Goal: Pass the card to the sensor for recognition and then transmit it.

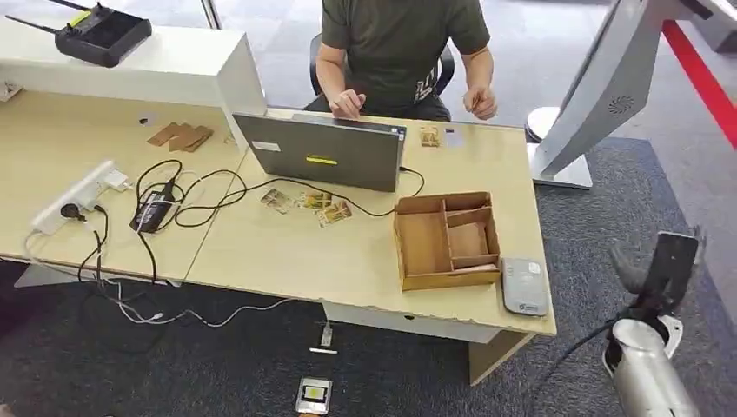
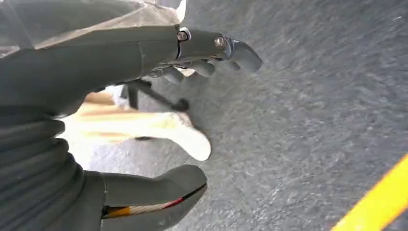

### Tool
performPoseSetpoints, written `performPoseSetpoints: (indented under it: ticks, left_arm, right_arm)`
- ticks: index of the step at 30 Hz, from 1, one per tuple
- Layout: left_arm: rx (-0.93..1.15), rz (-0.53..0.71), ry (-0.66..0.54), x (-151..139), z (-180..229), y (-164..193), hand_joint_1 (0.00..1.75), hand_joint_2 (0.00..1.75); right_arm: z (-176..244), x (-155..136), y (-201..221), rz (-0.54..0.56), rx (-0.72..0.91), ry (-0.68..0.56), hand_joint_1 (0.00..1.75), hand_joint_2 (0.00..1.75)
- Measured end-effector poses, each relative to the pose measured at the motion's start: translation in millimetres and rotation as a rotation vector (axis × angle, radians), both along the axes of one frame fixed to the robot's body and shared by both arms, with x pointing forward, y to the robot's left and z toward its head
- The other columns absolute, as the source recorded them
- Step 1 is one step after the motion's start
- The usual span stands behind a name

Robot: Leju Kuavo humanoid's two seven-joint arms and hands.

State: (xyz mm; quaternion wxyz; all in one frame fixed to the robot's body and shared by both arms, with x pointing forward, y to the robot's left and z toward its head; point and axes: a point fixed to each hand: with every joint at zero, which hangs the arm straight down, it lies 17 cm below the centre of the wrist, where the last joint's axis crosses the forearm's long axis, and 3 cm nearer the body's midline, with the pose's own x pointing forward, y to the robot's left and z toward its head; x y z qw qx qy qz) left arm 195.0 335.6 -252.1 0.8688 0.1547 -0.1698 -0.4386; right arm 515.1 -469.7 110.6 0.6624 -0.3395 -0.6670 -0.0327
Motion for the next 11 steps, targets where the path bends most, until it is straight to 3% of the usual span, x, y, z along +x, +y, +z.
performPoseSetpoints:
  ticks: [3, 6, 8, 11]
  left_arm:
    - [-0.012, 0.039, -0.006, -8.7, -2.0, 6.9, 0.0, 1.75]
    - [-0.023, 0.059, -0.004, -14.3, -3.2, 11.3, 0.0, 1.75]
    - [-0.029, 0.072, -0.003, -16.1, -3.4, 14.4, 0.0, 1.75]
    - [-0.038, 0.081, 0.006, -21.2, -4.6, 17.1, 0.0, 1.75]
  right_arm:
    - [-84.1, -31.9, -20.3, 0.036, 0.083, 0.249, 0.0, 1.75]
    - [-182.7, -91.0, -7.6, 0.105, 0.229, 0.561, 0.0, 1.75]
    - [-229.9, -134.9, 4.2, 0.104, 0.397, 0.672, 0.0, 1.75]
    - [-272.9, -189.5, 25.9, 0.073, 0.731, 0.734, 0.0, 1.75]
